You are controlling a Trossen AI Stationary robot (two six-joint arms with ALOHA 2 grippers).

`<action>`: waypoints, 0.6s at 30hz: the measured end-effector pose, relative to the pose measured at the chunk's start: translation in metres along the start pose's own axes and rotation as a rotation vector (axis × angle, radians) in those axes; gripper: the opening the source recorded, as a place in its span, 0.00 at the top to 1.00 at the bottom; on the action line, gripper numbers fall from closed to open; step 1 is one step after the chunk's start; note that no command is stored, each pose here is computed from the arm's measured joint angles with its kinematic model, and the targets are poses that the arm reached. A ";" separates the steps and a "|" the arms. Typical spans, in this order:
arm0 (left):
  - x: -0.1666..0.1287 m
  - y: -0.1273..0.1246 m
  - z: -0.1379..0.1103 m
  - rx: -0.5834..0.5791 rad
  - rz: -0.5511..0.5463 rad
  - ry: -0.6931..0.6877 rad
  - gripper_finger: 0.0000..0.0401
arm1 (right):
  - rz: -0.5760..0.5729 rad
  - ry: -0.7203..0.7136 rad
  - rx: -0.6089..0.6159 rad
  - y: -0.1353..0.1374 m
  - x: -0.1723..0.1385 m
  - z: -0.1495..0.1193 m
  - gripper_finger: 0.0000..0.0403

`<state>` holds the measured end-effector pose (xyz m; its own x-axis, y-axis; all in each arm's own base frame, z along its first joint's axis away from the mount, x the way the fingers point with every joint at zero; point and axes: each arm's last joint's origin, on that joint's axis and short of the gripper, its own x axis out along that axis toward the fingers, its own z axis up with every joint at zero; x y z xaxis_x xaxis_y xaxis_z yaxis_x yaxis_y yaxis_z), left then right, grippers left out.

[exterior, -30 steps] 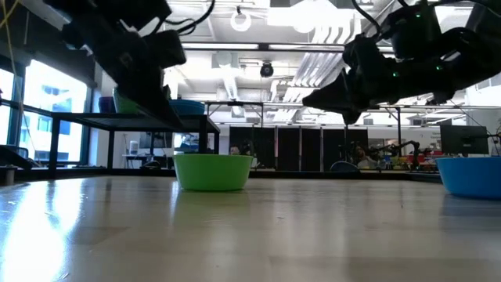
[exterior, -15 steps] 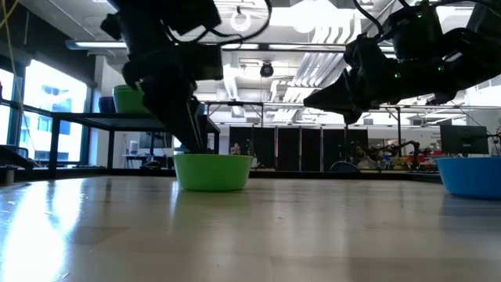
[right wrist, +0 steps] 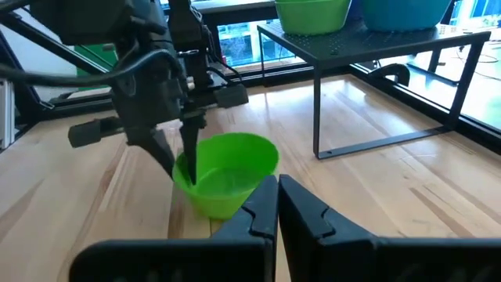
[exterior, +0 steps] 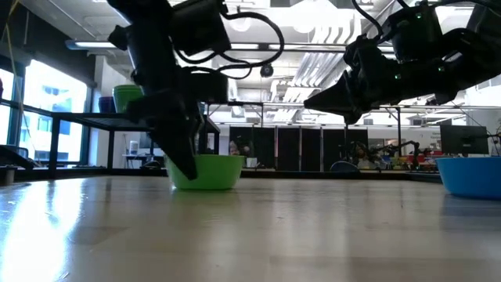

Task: Pick & Place Mini bowls
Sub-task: Stack the green bowl on top of the green bowl on the shelf

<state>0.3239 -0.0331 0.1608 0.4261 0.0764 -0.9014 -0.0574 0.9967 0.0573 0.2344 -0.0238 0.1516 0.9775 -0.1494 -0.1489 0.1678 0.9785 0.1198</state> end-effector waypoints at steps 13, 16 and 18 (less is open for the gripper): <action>-0.088 0.010 0.026 0.013 0.042 -0.057 0.99 | -0.002 0.011 -0.001 0.000 0.000 -0.001 1.00; -0.123 0.020 0.032 -0.004 0.048 -0.083 0.99 | -0.002 0.014 -0.001 0.000 0.000 -0.001 0.99; -0.146 0.030 0.035 -0.037 0.059 -0.107 0.99 | -0.002 0.017 -0.001 0.000 0.000 -0.002 1.00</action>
<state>0.2912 -0.0135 0.3091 0.5150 0.1394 -0.8458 -0.1177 0.9888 0.0913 0.2342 -0.0238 0.1499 0.9748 -0.1494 -0.1656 0.1701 0.9783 0.1184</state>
